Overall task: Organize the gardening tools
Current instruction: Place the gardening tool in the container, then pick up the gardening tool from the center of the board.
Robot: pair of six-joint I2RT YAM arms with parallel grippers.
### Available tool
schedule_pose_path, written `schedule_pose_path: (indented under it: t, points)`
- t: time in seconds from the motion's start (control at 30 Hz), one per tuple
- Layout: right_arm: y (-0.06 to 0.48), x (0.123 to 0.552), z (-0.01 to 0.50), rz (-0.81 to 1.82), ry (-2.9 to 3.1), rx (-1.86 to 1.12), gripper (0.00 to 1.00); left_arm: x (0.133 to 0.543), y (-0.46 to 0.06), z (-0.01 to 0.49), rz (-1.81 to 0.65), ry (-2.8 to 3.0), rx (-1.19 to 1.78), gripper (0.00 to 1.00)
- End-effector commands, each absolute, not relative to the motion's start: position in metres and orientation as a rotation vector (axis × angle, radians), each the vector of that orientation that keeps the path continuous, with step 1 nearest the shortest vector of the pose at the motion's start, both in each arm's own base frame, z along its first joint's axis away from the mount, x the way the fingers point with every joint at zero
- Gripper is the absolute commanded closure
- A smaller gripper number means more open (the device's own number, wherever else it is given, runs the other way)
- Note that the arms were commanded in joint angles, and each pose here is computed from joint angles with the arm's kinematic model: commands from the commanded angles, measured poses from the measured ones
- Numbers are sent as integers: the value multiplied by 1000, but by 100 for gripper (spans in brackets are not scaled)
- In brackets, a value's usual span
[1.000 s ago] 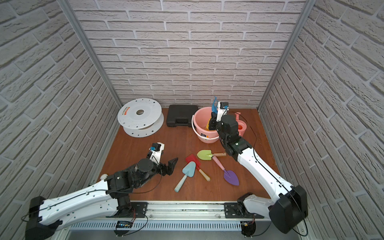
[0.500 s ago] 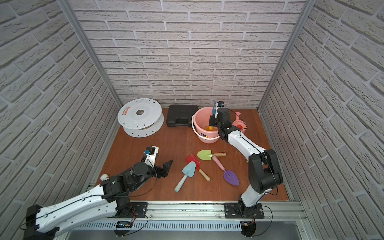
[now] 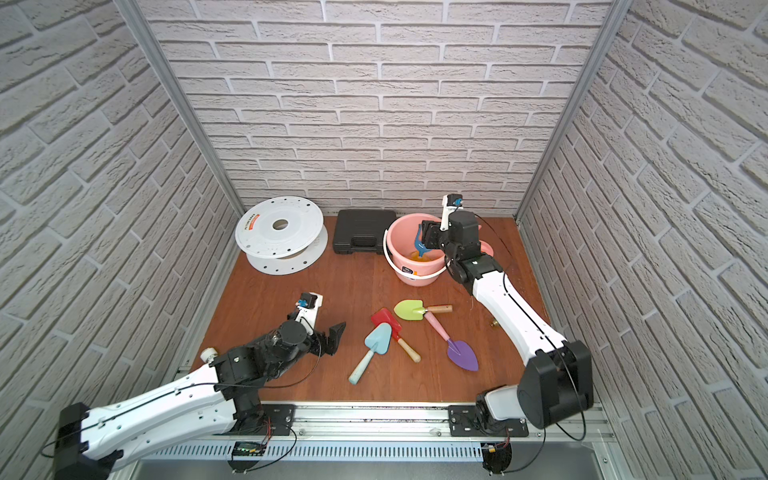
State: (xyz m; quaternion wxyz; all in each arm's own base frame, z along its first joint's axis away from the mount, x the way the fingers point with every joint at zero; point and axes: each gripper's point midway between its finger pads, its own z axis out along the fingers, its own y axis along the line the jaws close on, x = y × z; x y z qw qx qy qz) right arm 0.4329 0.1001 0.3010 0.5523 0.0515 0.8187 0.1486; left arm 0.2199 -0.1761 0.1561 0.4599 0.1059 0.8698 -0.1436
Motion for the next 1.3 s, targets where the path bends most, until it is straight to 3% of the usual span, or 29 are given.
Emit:
schedule_pose_path:
  t: [0.0, 0.27, 0.63, 1.0, 1.27]
  points:
    - [107, 402, 279, 427, 2022, 145, 37, 224, -179, 154, -307, 2197, 267, 2]
    - [121, 344, 254, 501, 2013, 108, 36, 215, -190, 104, -50, 2512, 435, 10]
    - [116, 326, 248, 530, 2001, 128, 35, 184, -229, 64, 207, 2768, 753, 42]
    - [114, 320, 253, 544, 1966, 137, 35, 149, -241, 31, 144, 2876, 748, 46]
    - [115, 321, 250, 547, 1973, 136, 35, 151, -249, 31, 134, 2864, 721, 46]
